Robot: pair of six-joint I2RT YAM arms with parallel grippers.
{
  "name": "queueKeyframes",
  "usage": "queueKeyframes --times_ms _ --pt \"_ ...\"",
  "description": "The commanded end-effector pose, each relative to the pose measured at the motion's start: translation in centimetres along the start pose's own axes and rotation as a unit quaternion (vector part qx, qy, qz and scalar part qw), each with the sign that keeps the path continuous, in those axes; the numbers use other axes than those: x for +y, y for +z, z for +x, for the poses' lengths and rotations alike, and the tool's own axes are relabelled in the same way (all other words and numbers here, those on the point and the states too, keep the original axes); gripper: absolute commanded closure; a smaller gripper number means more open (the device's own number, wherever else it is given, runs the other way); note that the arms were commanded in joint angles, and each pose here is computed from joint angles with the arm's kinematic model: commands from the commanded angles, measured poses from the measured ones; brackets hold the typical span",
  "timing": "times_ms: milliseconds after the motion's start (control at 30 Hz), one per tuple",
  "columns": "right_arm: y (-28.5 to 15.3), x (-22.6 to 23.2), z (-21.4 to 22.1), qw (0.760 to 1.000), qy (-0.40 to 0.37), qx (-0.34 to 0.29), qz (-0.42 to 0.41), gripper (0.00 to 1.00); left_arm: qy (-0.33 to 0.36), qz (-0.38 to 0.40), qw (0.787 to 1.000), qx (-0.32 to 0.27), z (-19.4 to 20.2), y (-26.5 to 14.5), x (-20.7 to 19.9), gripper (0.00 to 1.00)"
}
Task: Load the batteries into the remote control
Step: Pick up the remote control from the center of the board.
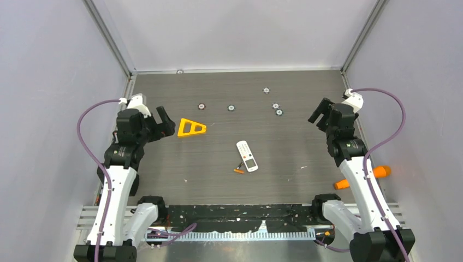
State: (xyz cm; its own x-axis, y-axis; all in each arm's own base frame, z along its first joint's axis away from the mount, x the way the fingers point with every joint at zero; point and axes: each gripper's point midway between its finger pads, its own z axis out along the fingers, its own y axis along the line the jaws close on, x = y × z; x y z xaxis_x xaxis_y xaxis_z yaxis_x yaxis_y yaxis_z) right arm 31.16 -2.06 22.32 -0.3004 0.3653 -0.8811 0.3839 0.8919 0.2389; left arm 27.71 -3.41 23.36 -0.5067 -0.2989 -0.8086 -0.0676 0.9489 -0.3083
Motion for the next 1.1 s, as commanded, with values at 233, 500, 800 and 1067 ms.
queueKeyframes --times_ms 233,500,800,1067 --pt "-2.1 5.2 3.1 0.985 -0.028 0.070 -0.152 0.17 -0.001 0.027 1.000 0.006 2.2 -0.3 -0.3 0.00" --pt "-4.3 13.3 10.8 0.947 -0.164 0.138 -0.239 0.13 0.037 0.161 0.986 0.031 4.5 -0.3 -4.0 0.01" --pt "-7.6 18.6 20.8 0.875 -0.299 0.217 -0.313 0.08 0.042 0.193 0.980 0.014 4.7 0.5 -4.9 0.01" --pt "-7.8 18.6 26.5 0.854 -0.341 0.273 -0.282 0.14 0.028 0.192 0.981 0.004 4.4 1.1 -4.9 0.02"
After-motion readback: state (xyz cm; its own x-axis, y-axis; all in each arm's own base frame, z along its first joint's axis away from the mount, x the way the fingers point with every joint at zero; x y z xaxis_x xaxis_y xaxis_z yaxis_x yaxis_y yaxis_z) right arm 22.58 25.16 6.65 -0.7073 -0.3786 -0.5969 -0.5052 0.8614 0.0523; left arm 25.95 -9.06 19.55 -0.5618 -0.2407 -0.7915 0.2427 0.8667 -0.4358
